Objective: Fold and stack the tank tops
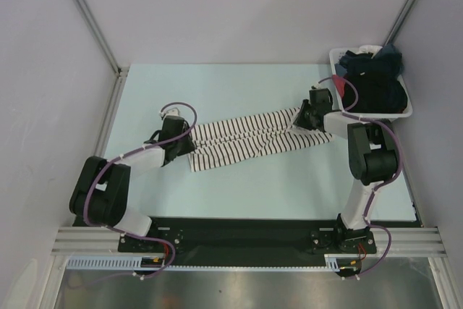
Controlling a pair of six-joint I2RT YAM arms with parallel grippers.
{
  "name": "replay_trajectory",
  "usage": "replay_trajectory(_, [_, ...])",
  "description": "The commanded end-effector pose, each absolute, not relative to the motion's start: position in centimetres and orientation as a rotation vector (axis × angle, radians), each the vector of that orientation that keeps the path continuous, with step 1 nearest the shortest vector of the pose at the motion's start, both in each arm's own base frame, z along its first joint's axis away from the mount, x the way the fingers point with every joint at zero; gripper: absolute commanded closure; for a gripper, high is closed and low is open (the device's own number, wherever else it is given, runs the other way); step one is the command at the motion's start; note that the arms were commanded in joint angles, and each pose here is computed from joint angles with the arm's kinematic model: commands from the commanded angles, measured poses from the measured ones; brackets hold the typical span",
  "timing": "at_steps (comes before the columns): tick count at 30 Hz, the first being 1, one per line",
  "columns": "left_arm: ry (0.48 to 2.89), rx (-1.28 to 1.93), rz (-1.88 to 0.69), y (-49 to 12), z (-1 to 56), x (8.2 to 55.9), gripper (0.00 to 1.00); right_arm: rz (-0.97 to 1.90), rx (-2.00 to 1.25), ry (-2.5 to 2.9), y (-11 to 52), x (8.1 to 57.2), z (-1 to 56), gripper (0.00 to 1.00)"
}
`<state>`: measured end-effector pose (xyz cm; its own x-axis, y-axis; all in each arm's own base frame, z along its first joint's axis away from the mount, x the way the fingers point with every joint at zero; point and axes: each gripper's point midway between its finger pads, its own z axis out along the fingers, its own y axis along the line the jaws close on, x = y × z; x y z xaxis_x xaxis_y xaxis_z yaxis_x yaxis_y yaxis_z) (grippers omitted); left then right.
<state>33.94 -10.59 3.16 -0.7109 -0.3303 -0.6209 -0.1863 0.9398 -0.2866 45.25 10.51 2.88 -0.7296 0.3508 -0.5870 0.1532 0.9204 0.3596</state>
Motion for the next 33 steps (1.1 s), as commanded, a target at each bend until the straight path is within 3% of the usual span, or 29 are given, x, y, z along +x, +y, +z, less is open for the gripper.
replay_trajectory(1, [2.276,-0.392,-0.198,-9.3,6.8,35.7,0.59,0.365,0.370,2.277,9.8,46.6,8.1,0.72])
replay_trajectory(3, [2.257,-0.397,-0.175,-8.6,7.6,36.1,0.47,0.346,0.405,2.284,9.5,45.9,8.3,0.61])
replay_trajectory(4, [2.250,-0.400,-0.174,-8.5,8.1,36.4,0.36,0.321,0.435,2.267,9.0,45.4,9.2,0.59])
replay_trajectory(5, [2.250,-0.407,-0.175,-8.3,8.3,36.6,0.32,0.302,0.461,2.263,8.6,44.9,9.3,0.47])
replay_trajectory(7, [2.246,-0.421,-0.176,-7.7,8.8,37.4,0.24,0.212,0.572,2.243,6.7,43.2,9.4,0.41])
replay_trajectory(8, [2.251,-0.422,-0.181,-7.6,8.8,37.6,0.23,0.189,0.600,2.228,6.3,42.7,9.8,0.33])
replay_trajectory(10, [2.248,-0.432,-0.183,-7.1,9.0,38.5,0.22,0.114,0.683,2.227,4.8,41.0,9.2,0.30])
replay_trajectory(15, [2.307,-0.431,-0.217,-7.6,7.2,40.0,0.22,0.202,0.715,2.168,5.1,38.6,10.6,0.35])
replay_trajectory(18, [2.354,-0.427,-0.257,-8.6,5.8,41.1,0.25,0.260,0.763,2.162,5.5,37.3,9.7,0.37])
replay_trajectory(27, [2.419,-0.442,-0.283,-9.5,3.3,42.8,0.50,0.274,0.859,2.192,5.5,36.9,6.1,0.42])
replay_trajectory(33, [2.458,-0.455,-0.295,-9.8,1.8,43.1,0.76,0.277,0.939,2.189,5.2,36.7,4.2,0.46])
